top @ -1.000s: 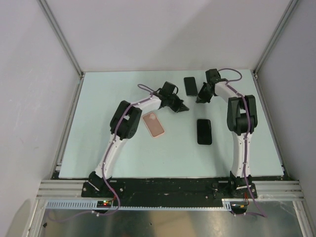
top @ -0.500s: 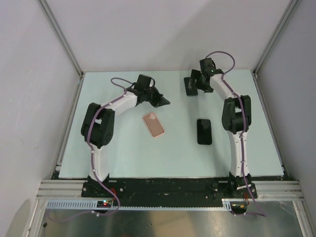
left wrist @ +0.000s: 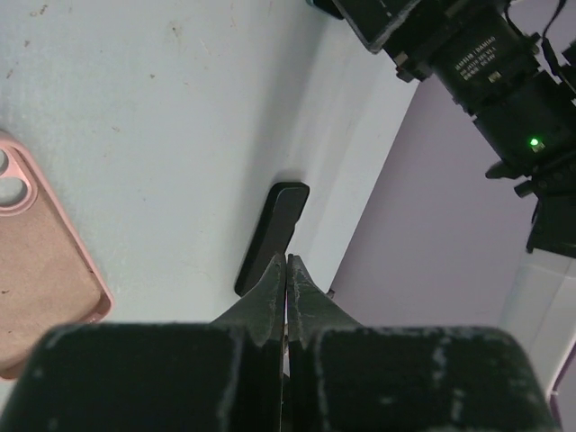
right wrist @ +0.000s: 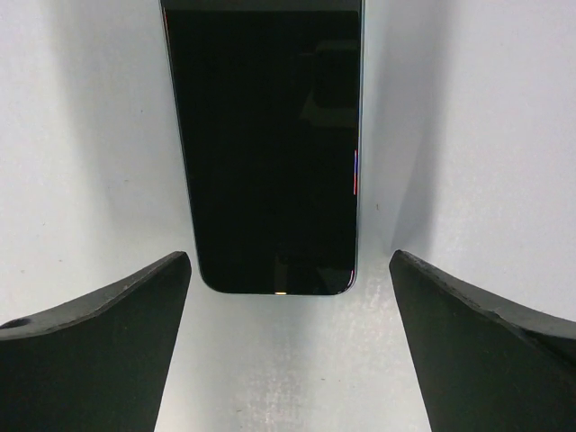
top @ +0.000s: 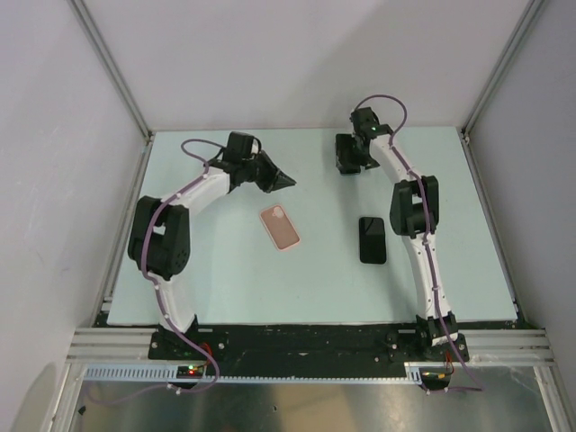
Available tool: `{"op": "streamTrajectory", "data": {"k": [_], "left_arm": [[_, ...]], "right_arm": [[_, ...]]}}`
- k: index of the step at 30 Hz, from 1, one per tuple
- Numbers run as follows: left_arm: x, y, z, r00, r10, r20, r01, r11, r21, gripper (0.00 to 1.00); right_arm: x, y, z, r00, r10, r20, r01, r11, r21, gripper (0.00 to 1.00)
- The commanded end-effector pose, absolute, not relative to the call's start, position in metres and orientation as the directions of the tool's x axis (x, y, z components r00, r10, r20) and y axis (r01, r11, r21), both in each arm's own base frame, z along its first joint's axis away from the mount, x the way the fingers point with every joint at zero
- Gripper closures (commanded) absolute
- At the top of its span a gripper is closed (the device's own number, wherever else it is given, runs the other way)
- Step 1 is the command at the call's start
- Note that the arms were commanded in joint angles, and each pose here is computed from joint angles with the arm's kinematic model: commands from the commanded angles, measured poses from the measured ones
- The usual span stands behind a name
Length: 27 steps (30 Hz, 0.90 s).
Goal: Put the phone into the phone case
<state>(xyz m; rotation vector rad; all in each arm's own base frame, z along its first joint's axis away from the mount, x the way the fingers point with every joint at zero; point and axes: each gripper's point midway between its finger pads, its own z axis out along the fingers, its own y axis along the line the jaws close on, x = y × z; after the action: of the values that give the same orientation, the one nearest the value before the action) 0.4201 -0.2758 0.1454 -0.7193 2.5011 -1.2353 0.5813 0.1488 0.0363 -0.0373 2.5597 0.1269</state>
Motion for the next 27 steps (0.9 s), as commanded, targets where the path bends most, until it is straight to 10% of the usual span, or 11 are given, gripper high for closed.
{"op": "streamTrajectory", "data": {"k": [1,27], "left_arm": [[0.412,-0.273,0.174,-0.865,-0.498,-0.059,-0.232,0.501,-0.834,1.0],[0.411,-0.271,0.178,-0.876,-0.482,-0.031,-0.233,0.479,-0.846,1.0]], "right_arm": [[0.589,0.155,0.05,-0.814,-0.05,-0.578,-0.096,0.994,0.05,0.01],[0.586,0.16,0.025,-0.832,-0.058,-0.552,-0.05,0.998,-0.029,0.15]]}}
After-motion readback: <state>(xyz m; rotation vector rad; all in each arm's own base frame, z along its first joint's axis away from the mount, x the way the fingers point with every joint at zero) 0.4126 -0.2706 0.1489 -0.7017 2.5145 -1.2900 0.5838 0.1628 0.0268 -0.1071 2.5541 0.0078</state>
